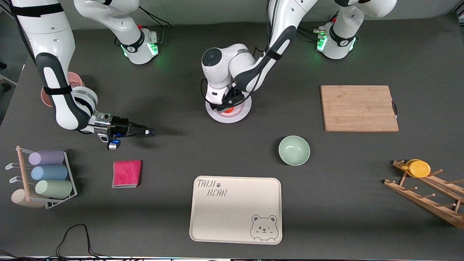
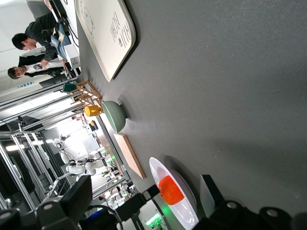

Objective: Place orange and plate with both arms
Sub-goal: 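Lower the orange onto the white plate and open the left gripper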

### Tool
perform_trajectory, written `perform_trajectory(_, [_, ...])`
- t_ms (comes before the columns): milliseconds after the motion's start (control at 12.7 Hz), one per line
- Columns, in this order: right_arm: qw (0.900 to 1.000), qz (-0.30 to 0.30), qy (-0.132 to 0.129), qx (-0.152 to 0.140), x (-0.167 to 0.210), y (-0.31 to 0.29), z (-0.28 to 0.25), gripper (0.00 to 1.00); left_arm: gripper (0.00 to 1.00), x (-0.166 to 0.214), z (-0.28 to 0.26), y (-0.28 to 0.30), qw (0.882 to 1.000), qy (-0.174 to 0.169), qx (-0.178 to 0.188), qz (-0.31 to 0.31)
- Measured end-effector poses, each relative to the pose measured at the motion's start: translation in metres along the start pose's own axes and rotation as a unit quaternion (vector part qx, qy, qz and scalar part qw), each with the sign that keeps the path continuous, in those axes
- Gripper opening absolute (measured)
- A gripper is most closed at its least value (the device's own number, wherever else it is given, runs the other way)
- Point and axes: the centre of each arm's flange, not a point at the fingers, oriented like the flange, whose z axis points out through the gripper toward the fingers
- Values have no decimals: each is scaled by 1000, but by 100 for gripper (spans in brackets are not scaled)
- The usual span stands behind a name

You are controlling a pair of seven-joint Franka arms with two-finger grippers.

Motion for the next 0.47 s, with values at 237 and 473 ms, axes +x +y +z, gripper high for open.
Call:
perform_trajectory(237, [1000, 2, 6, 0, -1, 3, 1, 100, 100, 29, -31, 13, 1000, 7, -9, -3])
perform_trajectory(473, [999, 12, 26, 16, -6, -4, 25, 100, 100, 89, -98, 18, 999, 16, 11, 41])
